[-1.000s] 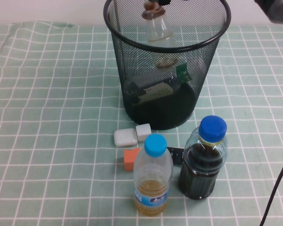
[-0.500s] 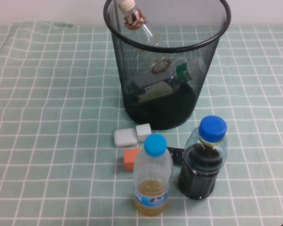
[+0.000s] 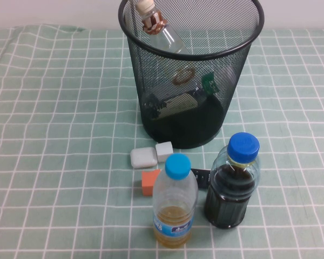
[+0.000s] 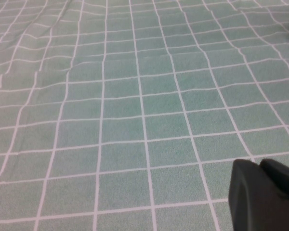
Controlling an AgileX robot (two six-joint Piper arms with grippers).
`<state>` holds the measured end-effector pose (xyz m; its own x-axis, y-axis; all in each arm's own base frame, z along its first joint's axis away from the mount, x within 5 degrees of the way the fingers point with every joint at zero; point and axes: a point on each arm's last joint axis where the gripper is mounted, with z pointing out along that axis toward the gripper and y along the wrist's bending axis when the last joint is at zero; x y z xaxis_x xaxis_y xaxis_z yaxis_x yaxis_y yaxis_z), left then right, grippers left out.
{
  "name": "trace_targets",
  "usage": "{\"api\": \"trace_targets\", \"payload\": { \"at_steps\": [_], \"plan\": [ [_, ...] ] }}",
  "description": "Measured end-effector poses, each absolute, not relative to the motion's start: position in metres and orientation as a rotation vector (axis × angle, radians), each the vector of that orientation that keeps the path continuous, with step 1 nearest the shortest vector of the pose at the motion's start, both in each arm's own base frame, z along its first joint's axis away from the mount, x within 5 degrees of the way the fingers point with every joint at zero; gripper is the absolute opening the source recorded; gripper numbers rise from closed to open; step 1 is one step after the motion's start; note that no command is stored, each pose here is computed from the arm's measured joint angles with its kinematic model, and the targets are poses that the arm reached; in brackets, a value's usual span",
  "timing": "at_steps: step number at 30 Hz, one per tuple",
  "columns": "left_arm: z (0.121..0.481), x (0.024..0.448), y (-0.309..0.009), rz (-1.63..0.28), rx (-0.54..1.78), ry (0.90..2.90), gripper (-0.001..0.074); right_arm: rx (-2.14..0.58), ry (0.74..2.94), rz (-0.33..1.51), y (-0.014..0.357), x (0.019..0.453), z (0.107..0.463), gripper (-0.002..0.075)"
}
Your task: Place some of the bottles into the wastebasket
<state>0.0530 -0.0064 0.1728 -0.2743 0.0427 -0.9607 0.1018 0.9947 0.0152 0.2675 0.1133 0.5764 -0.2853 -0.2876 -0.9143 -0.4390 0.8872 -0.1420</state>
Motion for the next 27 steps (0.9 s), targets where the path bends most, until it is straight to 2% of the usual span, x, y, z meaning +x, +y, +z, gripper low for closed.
{"api": "trace_targets", "payload": {
  "at_steps": [5, 11, 14, 24, 27],
  "plan": [
    [0.173, 0.053, -0.006, -0.057, 0.105, 1.849, -0.0001, -0.544, 1.878, 0.136, 0.089, 0.214, 0.586, -0.0006],
    [0.173, 0.053, -0.006, -0.057, 0.105, 1.849, -0.0001, -0.516, 1.888, 0.025, 0.058, 0.166, 0.543, -0.0006],
    [0.173, 0.053, -0.006, -0.057, 0.105, 1.849, -0.0001, -0.454, 1.821, 0.028, 0.042, 0.143, 0.500, -0.0006],
    [0.173, 0.053, -0.006, -0.057, 0.105, 1.849, -0.0001, -0.082, 1.544, -0.027, 0.003, 0.078, 0.299, -0.0006],
    [0.173, 0.053, -0.006, -0.057, 0.105, 1.849, -0.0001, -0.003, 1.466, -0.053, -0.002, 0.069, 0.258, -0.0006]
  ]
}}
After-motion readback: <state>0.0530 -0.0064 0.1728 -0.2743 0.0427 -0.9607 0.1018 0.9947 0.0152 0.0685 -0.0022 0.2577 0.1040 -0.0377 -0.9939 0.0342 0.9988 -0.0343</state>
